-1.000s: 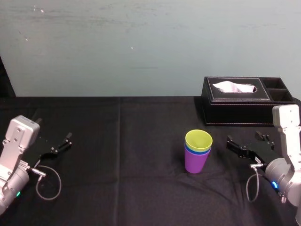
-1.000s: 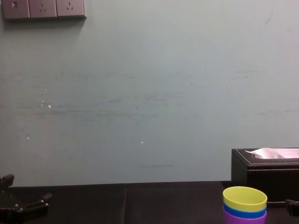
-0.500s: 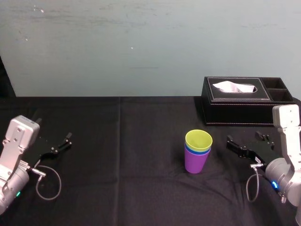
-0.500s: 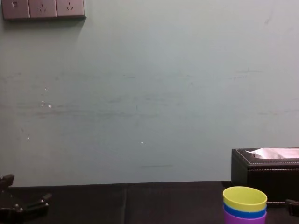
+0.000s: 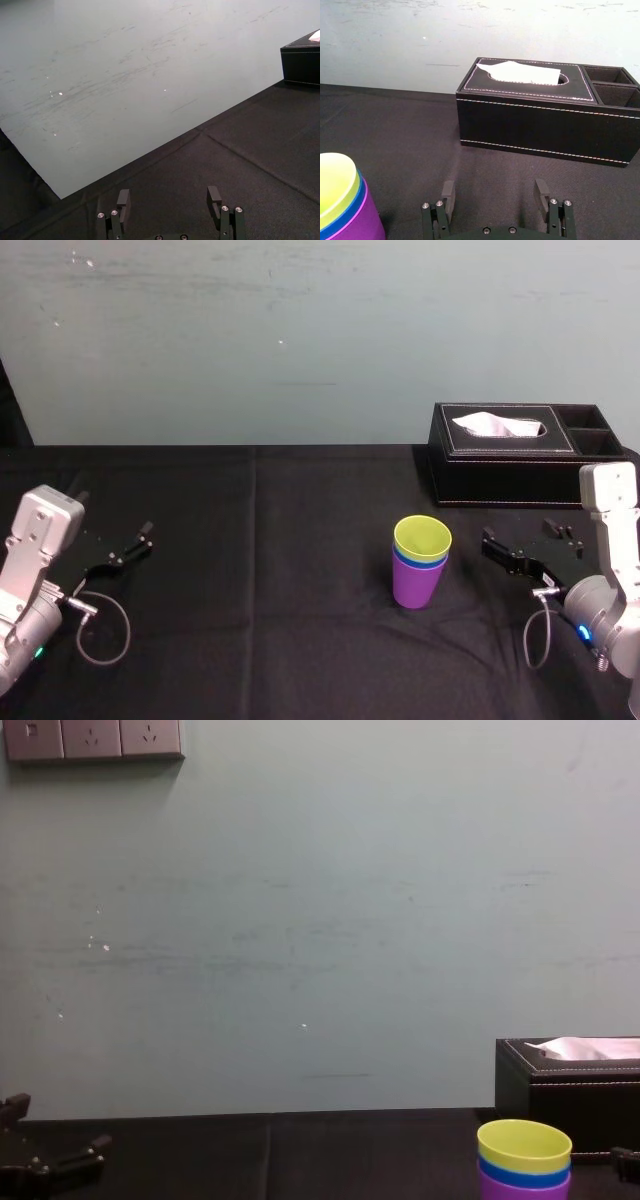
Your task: Stack the three plastic cups sequentially using one hand.
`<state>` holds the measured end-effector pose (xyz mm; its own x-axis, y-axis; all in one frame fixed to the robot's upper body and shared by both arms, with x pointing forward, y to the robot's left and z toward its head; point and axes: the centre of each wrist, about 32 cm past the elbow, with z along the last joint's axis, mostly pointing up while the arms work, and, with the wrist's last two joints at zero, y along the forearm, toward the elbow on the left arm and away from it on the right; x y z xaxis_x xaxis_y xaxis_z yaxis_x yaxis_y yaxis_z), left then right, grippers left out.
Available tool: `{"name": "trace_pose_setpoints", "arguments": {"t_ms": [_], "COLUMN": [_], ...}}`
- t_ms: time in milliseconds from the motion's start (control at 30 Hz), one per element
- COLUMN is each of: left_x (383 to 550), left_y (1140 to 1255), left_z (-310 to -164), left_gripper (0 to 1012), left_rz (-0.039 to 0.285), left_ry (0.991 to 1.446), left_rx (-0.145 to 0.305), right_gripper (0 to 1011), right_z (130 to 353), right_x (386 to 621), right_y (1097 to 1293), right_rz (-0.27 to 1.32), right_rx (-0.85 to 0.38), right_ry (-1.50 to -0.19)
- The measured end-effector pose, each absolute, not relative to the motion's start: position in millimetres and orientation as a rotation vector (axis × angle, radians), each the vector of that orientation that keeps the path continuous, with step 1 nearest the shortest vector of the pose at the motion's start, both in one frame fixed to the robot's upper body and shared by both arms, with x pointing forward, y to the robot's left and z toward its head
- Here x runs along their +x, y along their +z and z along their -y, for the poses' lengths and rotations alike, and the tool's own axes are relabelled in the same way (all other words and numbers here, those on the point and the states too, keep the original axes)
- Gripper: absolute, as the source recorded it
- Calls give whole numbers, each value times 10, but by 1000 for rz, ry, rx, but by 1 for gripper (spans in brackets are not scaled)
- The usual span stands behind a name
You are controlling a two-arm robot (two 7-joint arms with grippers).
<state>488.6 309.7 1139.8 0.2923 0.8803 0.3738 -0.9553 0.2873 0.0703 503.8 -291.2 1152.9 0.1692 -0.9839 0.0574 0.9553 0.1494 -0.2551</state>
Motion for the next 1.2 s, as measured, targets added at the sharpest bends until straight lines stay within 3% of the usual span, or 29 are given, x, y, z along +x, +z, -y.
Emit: {"name": "trace_pose_setpoints", "arguments": {"t_ms": [1200], "left_x": [4886], "left_y": [11398], "left_z": [-3097], "left_gripper": [1000], "left_rz": [285], "left_ry": [1248], "left_rx": [305], "right_gripper": [1000], "right_z": [2912], "right_x": [5038], "right_y": [11529], "right_rz": [-134], "right_rx": [-255], "right_ry": [-1399]}}
